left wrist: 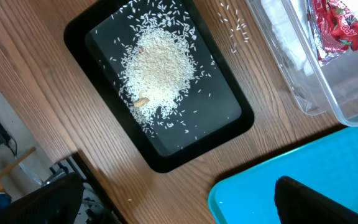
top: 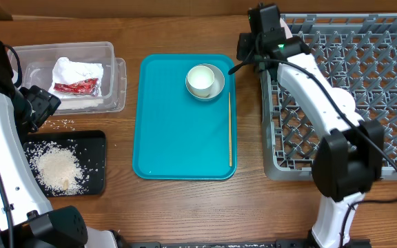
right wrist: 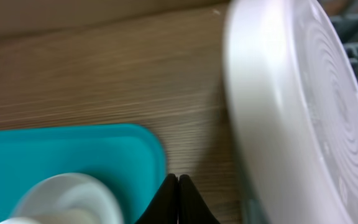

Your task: Sort waste into correct bins and load items into the dishwasher

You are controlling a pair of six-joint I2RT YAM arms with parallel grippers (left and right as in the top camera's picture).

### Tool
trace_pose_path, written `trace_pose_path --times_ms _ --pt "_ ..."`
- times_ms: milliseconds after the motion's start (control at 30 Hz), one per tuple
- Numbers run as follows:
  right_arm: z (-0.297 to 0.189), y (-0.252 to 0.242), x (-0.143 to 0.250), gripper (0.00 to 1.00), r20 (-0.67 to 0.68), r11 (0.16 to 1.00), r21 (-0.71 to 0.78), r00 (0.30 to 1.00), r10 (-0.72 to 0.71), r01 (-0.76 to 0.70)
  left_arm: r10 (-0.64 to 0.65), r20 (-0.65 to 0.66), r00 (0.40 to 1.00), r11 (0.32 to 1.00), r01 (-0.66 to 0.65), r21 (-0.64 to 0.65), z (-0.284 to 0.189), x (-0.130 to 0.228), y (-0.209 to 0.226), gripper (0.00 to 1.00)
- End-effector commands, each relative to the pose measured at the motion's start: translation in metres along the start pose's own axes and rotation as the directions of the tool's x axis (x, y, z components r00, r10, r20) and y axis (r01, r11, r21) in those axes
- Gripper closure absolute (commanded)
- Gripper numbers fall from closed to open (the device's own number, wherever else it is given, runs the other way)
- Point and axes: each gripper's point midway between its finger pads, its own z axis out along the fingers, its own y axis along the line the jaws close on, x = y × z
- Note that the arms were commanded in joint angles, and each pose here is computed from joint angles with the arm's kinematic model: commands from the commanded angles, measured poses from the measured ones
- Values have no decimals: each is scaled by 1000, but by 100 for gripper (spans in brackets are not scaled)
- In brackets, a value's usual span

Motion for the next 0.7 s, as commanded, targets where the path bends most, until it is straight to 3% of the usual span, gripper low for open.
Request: trace_pose_path --times_ms 0,667 --pt "5 -31 -14 96 56 992 111 997 52 -58 17 -2 1000 1000 -17 -6 2 -2 0 0" --pt "-45 -92 -66 95 170 926 357 983 65 -123 17 -2 1000 1000 -17 -6 2 -2 0 0"
